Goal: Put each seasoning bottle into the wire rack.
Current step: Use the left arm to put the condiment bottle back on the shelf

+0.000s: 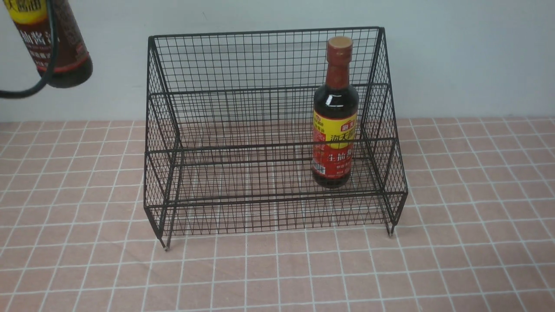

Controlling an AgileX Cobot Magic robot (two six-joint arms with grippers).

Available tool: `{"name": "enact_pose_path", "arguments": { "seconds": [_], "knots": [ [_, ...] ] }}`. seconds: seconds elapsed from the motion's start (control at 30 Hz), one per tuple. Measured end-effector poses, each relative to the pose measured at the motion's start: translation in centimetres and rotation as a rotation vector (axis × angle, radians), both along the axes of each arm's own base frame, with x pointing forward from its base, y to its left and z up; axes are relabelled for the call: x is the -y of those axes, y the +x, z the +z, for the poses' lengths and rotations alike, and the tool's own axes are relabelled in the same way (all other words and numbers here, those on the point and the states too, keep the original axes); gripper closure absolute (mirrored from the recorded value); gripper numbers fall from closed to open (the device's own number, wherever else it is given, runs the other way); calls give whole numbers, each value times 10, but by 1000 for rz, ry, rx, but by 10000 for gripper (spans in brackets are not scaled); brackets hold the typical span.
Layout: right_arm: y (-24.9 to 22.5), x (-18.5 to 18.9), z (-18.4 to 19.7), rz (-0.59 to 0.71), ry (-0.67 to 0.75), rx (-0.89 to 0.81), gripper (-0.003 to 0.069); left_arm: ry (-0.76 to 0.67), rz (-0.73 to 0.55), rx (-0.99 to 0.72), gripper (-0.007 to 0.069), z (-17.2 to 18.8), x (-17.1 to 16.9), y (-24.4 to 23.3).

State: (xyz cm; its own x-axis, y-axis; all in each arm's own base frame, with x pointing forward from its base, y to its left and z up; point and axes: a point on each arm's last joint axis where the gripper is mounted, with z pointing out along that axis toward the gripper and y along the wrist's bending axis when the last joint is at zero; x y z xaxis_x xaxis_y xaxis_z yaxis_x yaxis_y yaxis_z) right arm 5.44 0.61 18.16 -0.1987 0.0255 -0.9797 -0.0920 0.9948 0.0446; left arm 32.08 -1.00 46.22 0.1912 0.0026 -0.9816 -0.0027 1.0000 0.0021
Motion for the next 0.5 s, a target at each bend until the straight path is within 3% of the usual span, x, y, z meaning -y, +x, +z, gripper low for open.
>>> {"name": "enact_pose_path", "arguments": {
  "seconds": [0.27,0.5],
  "knots": [
    [0,0,0,0,0,0,673,-21,-155,82,368,22,51,-3],
    [0,0,0,0,0,0,673,-14,-203,56,368,4,81,35]
  ]
}}
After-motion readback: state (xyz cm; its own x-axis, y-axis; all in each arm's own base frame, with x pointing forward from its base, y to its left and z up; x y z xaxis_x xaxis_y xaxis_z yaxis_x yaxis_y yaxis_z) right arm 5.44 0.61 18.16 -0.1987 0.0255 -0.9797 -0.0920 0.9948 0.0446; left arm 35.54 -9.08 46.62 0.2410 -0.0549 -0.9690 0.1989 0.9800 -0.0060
